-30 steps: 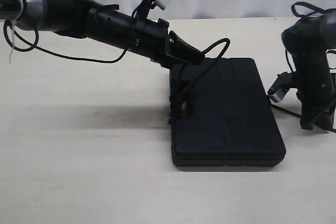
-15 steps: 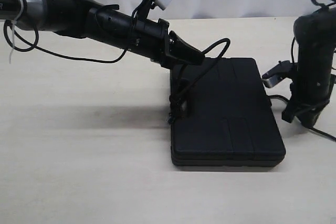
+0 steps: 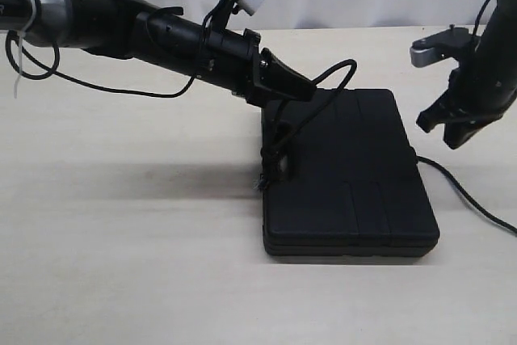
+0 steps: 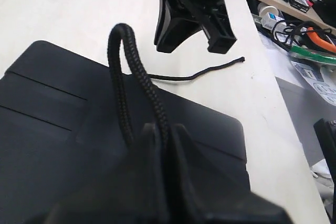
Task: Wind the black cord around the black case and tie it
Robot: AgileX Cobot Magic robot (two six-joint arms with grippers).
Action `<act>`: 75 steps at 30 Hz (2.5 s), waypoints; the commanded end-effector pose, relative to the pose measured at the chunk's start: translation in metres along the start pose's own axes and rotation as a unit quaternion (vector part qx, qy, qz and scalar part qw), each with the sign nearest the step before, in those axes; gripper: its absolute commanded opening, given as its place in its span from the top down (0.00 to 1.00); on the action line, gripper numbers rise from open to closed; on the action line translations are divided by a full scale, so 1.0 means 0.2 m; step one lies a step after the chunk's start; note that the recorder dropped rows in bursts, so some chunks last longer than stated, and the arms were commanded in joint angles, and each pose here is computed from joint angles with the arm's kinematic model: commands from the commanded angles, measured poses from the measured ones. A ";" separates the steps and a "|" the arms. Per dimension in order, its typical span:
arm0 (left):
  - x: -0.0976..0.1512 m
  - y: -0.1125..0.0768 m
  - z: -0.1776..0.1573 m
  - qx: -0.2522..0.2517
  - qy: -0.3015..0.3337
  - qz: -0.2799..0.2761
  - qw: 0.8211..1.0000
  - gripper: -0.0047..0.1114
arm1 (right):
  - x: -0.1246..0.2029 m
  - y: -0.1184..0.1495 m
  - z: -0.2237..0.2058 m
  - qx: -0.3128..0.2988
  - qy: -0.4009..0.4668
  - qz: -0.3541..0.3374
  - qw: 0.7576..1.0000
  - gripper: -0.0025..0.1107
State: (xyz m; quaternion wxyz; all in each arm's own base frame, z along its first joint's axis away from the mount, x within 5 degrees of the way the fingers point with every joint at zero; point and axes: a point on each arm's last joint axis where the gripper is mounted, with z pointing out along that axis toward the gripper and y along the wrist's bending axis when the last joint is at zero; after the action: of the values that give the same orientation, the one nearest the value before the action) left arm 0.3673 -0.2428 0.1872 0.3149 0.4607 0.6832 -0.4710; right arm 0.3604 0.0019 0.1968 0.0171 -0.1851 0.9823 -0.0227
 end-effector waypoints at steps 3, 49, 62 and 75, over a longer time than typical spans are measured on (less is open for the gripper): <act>-0.02 -0.02 -0.01 0.009 -0.004 0.005 1.000 0.96 | -0.03 0.06 -0.10 -0.080 -0.026 0.024 0.996 0.94; 0.00 -0.03 -0.01 0.013 0.015 0.022 1.000 0.96 | 0.27 0.12 0.32 0.061 0.116 0.018 0.991 0.94; 0.00 -0.03 -0.01 0.012 0.016 0.023 1.000 0.96 | 0.23 0.11 0.31 0.059 0.084 -0.007 0.995 0.54; 0.00 -0.03 -0.01 0.014 0.015 0.023 1.000 0.96 | 0.23 0.09 0.45 0.085 0.101 -0.015 0.991 0.58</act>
State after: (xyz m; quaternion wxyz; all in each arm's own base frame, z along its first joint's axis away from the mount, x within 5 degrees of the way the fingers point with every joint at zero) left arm 0.3649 -0.2416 0.1843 0.3068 0.4854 0.6776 -0.4595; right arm 0.3120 -0.0010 0.1148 -0.0715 -0.1939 0.9706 -0.1233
